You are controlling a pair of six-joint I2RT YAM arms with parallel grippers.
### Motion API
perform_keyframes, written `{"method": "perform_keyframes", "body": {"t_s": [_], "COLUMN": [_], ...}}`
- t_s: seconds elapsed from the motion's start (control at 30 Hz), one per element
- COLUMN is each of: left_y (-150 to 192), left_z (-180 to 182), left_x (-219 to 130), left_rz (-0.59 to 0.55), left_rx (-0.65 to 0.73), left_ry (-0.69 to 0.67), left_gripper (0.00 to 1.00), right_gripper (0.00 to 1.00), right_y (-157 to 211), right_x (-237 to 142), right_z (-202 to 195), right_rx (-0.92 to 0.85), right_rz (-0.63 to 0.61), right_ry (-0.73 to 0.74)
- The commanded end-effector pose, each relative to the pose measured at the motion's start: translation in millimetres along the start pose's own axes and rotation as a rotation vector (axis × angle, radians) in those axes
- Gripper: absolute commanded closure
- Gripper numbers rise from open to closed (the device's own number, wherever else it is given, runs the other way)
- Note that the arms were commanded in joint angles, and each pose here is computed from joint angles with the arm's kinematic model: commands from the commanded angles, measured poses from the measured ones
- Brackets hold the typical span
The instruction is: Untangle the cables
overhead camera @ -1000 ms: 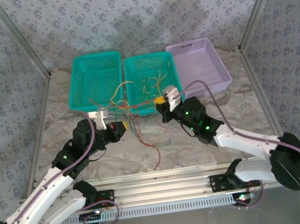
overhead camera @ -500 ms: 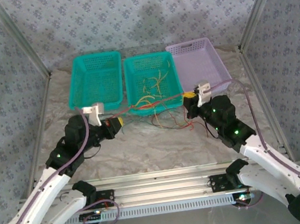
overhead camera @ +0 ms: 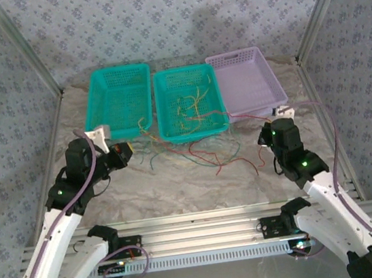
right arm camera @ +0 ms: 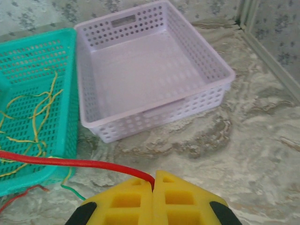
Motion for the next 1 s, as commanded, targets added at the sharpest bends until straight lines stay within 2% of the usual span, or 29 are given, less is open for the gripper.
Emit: {"method": "perform_keyframes", "body": {"t_s": [0.0, 0.1, 0.2, 0.3, 0.4, 0.53, 0.7, 0.87, 0.97], "left_y": [-8, -1, 4, 8, 13, 21, 26, 32, 32], "left_z": [-10, -10, -8, -10, -12, -15, -19, -20, -22], "left_x": [-8, 0, 3, 5, 6, 7, 7, 10, 12], "left_rz": [-0.009, 0.019, 0.029, 0.050, 0.072, 0.098, 0.109, 0.123, 0.125], "left_rx": [0.035, 0.010, 0.000, -0.005, -0.008, -0.011, -0.019, -0.023, -0.021], "left_ry": [0.032, 0.053, 0.059, 0.082, 0.101, 0.124, 0.150, 0.161, 0.168], "left_gripper": [1.00, 1.00, 1.00, 1.00, 1.00, 1.00, 1.00, 1.00, 1.00], "right_gripper": [1.00, 1.00, 1.00, 1.00, 1.00, 1.00, 1.00, 1.00, 1.00], "right_y": [-29, -53, -74, -86, -104, -115, -124, -118, -105], "right_x": [-20, -33, -40, -33, -20, 14, 62, 114, 150], "right_z": [-17, -7, -4, -2, -6, -20, -26, -45, -50], "right_rx": [0.058, 0.116, 0.122, 0.121, 0.127, 0.134, 0.144, 0.141, 0.113], "right_rz": [-0.103, -0.176, -0.200, -0.188, -0.189, -0.138, -0.071, 0.022, 0.123], "right_ry": [0.078, 0.012, 0.023, 0.061, 0.159, 0.330, 0.429, 0.518, 0.560]}}
Point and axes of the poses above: each hand's point on the last joint's axis, 136 mm out from that joint toward the fingers, its own x axis out along the fingers, its own z axis along the line the jaws close on, y = z × x, the point moved 1 cm from there along -x, back along the fingers, and after that the axes turned 2 degrees about x, right-handed, at the moved point
